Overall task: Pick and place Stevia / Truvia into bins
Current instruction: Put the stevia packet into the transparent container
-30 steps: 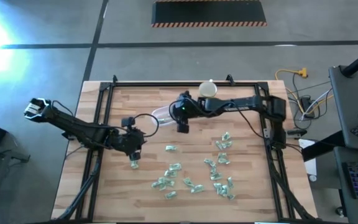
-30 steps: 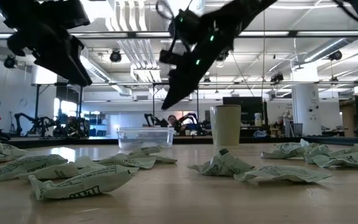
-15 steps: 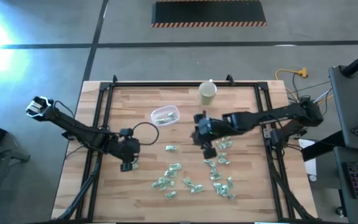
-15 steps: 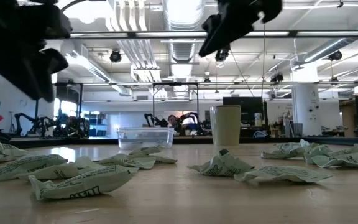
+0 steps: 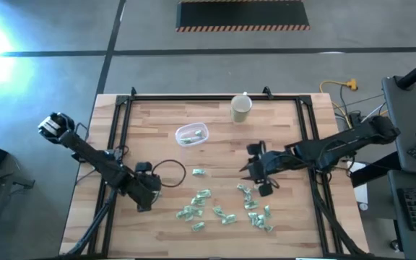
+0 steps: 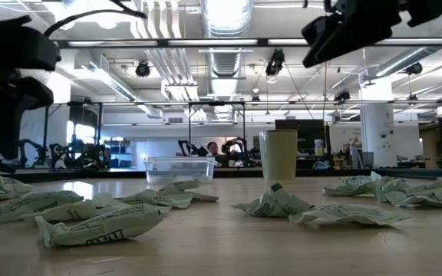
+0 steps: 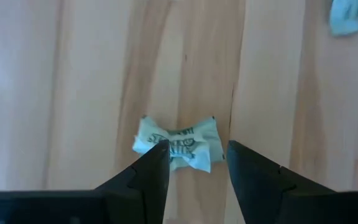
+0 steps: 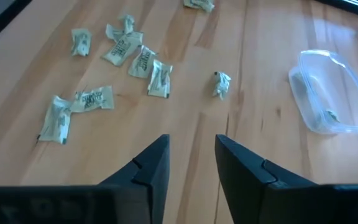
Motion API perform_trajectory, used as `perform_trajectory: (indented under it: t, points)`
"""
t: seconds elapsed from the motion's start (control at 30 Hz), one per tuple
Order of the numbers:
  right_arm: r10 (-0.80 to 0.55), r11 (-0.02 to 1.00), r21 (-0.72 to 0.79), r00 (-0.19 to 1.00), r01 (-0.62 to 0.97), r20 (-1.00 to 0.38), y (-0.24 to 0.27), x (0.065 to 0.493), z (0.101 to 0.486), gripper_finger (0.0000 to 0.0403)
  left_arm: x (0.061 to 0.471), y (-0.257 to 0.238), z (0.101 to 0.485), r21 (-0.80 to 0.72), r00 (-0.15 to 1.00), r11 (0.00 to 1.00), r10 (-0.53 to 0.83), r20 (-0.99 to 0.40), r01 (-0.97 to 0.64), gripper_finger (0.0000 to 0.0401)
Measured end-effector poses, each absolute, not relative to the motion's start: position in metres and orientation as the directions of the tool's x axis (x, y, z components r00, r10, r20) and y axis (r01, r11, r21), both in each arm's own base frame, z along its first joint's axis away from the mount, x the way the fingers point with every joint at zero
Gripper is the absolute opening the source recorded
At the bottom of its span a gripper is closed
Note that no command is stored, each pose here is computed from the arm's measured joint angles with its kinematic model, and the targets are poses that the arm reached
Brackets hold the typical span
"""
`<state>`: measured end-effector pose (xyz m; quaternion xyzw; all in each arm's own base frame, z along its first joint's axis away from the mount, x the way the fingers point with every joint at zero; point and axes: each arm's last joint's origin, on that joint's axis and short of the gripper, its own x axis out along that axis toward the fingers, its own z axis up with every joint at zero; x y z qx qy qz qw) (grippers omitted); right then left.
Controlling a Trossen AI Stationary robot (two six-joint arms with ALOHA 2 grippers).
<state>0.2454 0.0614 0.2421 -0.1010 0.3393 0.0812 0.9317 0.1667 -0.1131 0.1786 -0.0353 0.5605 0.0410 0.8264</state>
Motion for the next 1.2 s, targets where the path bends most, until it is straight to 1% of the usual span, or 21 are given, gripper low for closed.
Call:
perform_trajectory:
  t: [0.2,0.4,0.6,0.8,0.9,1.1,1.2]
  points:
    - [0.086,0.978,-0.097,0.782,-0.185,-0.618,0.058,0.232,0.239,0.011,0.17,-0.126,0.157,0.055,0.296,0.993,0.083,-0.952,-0.103,0.0143]
    - [0.088,0.984,-0.067,0.787,-0.163,-0.61,0.057,0.229,0.241,0.0104,0.177,-0.13,0.146,0.119,0.259,0.987,0.143,-0.955,-0.107,0.0144]
    - [0.089,0.986,-0.061,0.788,-0.158,-0.609,0.058,0.233,0.238,0.0104,0.178,-0.131,0.146,0.134,0.266,0.985,0.159,-0.951,-0.11,0.0144]
    - [0.087,0.985,-0.063,0.779,-0.16,-0.621,0.058,0.234,0.235,0.0096,0.179,-0.13,0.155,0.132,0.315,0.986,0.158,-0.936,-0.102,0.014]
    - [0.087,0.985,-0.065,0.779,-0.162,-0.621,0.058,0.234,0.235,0.0091,0.179,-0.129,0.158,0.135,0.33,0.987,0.157,-0.931,-0.087,0.0124]
    - [0.088,0.985,-0.064,0.779,-0.162,-0.621,0.058,0.234,0.235,0.0083,0.178,-0.129,0.159,0.14,0.335,0.987,0.16,-0.929,-0.084,0.0069]
    - [0.088,0.985,-0.064,0.779,-0.162,-0.621,0.058,0.234,0.235,0.0081,0.178,-0.129,0.159,0.14,0.334,0.987,0.16,-0.929,-0.084,0.0051]
